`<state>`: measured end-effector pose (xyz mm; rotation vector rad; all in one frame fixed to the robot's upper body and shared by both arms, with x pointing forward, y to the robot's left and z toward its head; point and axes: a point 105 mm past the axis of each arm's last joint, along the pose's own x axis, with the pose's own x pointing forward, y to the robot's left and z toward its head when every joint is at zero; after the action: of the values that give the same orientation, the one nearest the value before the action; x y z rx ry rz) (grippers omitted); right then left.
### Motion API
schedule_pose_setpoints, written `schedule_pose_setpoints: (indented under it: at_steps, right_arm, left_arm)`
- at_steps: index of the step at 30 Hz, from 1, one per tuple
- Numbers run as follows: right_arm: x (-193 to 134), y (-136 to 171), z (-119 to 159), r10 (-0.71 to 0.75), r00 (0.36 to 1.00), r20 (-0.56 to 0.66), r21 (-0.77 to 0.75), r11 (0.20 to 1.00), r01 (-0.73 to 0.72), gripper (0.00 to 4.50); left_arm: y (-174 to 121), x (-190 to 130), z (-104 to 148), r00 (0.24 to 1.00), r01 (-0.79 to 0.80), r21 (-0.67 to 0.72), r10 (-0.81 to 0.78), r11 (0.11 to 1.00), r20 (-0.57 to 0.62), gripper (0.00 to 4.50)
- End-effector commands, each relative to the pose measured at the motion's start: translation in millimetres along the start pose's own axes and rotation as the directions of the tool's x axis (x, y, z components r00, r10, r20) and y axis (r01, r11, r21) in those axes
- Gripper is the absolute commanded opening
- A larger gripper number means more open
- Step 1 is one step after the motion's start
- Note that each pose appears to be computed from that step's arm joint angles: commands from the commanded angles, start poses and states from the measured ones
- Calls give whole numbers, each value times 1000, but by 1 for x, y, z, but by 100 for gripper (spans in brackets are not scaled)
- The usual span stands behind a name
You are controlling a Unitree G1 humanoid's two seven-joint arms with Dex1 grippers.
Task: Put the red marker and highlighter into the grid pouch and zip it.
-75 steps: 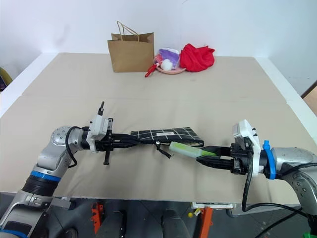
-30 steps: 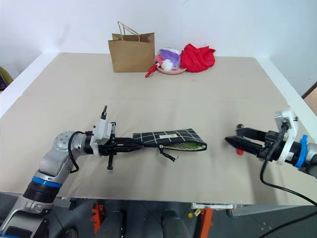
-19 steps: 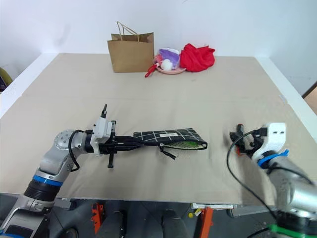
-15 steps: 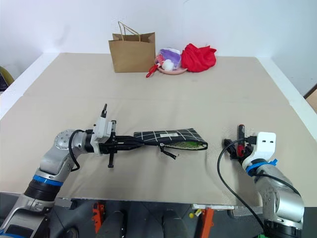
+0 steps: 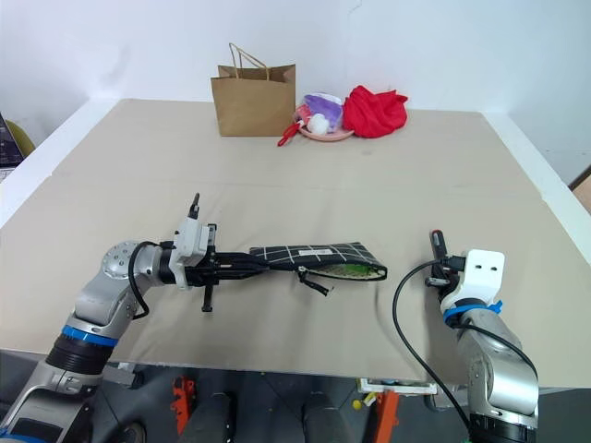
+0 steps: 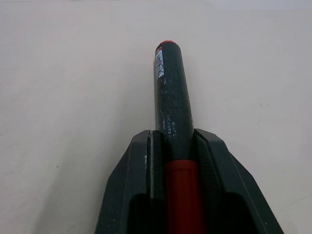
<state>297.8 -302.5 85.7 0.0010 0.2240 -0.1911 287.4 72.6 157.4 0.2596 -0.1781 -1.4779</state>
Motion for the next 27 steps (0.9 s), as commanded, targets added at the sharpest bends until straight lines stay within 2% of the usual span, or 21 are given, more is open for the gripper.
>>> schedule_pose_setpoints:
  at_steps: [1,3,6,8,10,12,14,15,18,21,24,27]
  right_arm:
    - [-1,1,9,127,992,7,6,992,-127,62]
    - [-4,10,39,283,957,69,-79,957,-278,62]
    - [-18,29,85,552,827,108,-211,826,-523,62]
    - [-29,39,105,673,733,103,-253,730,-635,62]
    - [-46,52,124,796,600,76,-285,594,-752,62]
    - [-69,68,132,900,437,1,-300,417,-858,62]
    - [-95,83,128,957,259,-128,-249,221,-943,62]
    - [-102,86,122,960,214,-179,-222,172,-960,62]
    - [-108,84,102,936,167,-309,-182,114,-977,62]
    - [-103,73,86,900,175,-400,-204,98,-974,62]
    - [-96,66,84,897,200,-394,-208,125,-970,62]
    - [-94,69,87,911,199,-360,-190,137,-972,62]
  left_arm:
    - [5,-1,11,1000,-7,47,6,999,21,0]
    - [4,-1,11,1000,-3,47,2,999,21,0]
    - [5,-2,11,1000,1,47,-2,999,21,0]
    - [5,-2,11,1000,5,47,-6,999,19,0]
    - [6,-2,11,1000,10,48,-11,999,18,0]
    - [6,-2,11,1000,15,49,-15,999,18,0]
    - [5,-2,11,1000,20,48,-21,999,22,0]
    - [5,-1,12,999,21,48,-22,999,23,0]
    - [4,0,12,999,24,49,-25,999,28,0]
    - [4,1,13,999,24,51,-26,998,30,0]
    - [3,0,13,999,22,50,-23,999,29,0]
    - [2,0,13,999,19,48,-20,999,29,0]
